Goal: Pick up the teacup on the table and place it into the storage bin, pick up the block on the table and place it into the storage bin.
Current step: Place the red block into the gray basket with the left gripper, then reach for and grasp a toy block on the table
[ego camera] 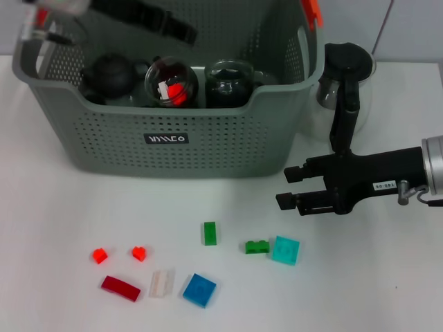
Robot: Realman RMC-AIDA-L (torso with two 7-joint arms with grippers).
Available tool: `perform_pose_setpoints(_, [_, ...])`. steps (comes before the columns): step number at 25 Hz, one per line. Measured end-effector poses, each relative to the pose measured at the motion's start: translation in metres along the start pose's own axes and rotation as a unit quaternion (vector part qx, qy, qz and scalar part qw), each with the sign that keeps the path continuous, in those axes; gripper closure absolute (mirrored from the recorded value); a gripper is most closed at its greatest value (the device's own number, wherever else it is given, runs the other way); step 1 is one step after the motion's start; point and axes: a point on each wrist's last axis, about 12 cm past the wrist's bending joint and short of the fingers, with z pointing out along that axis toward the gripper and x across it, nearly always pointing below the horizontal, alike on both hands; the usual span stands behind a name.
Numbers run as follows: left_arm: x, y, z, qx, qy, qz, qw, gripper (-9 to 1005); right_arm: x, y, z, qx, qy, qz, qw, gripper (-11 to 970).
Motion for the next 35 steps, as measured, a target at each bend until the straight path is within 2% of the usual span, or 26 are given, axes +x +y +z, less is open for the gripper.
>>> perform_pose_setpoints(2, [0.008, -0.002, -0.022, 0.038, -0.024, -0.003, 0.999, 448, 0.001, 0.0, 0.0, 0.0, 0.0, 0.001, 1.0, 317])
perform_pose_setpoints(6, [0.041, -0.001, -0.06, 0.082, -0.04, 0.006, 0.996, 427, 0.001, 0.0, -0.001, -0.001, 0.0, 0.001, 1.0, 317])
perform_pose_setpoints(9, [0.074, -0.005, -0.074, 0.117, -0.017, 0.04, 0.992, 424, 0.001, 0.0, -0.001, -0.001, 0.001, 0.001, 1.0, 317])
perform_pose_setpoints(11, [0.093, -0.009, -0.076, 0.143, 0.002, 0.056, 0.988, 425, 0.001, 0.0, -0.001, -0.001, 0.001, 0.001, 1.0, 317])
perform_pose_setpoints(15, [0.123, -0.014, -0.072, 0.172, 0.025, 0.057, 0.983, 426, 0.001, 0.0, -0.002, -0.001, 0.002, 0.001, 1.0, 317])
perform_pose_setpoints(20, [0.144, -0.021, -0.062, 0.193, 0.04, 0.049, 0.979, 426, 0.001, 0.001, 0.0, -0.004, 0.001, 0.004, 1.0, 317])
perform_pose_setpoints(29, [0.158, -0.039, -0.034, 0.237, 0.072, 0.137, 0.959, 426, 0.002, 0.001, 0.002, -0.004, 0.003, 0.005, 1.0, 318])
perform_pose_setpoints(32, [0.159, -0.041, -0.017, 0.235, 0.105, 0.158, 0.953, 427, 0.003, 0.001, 0.001, -0.002, 0.003, 0.007, 1.0, 318])
perform_pose_setpoints(35, [0.157, -0.04, 0.0, 0.22, 0.123, 0.167, 0.953, 427, 0.004, 0.001, 0.002, -0.001, 0.003, 0.008, 1.0, 318])
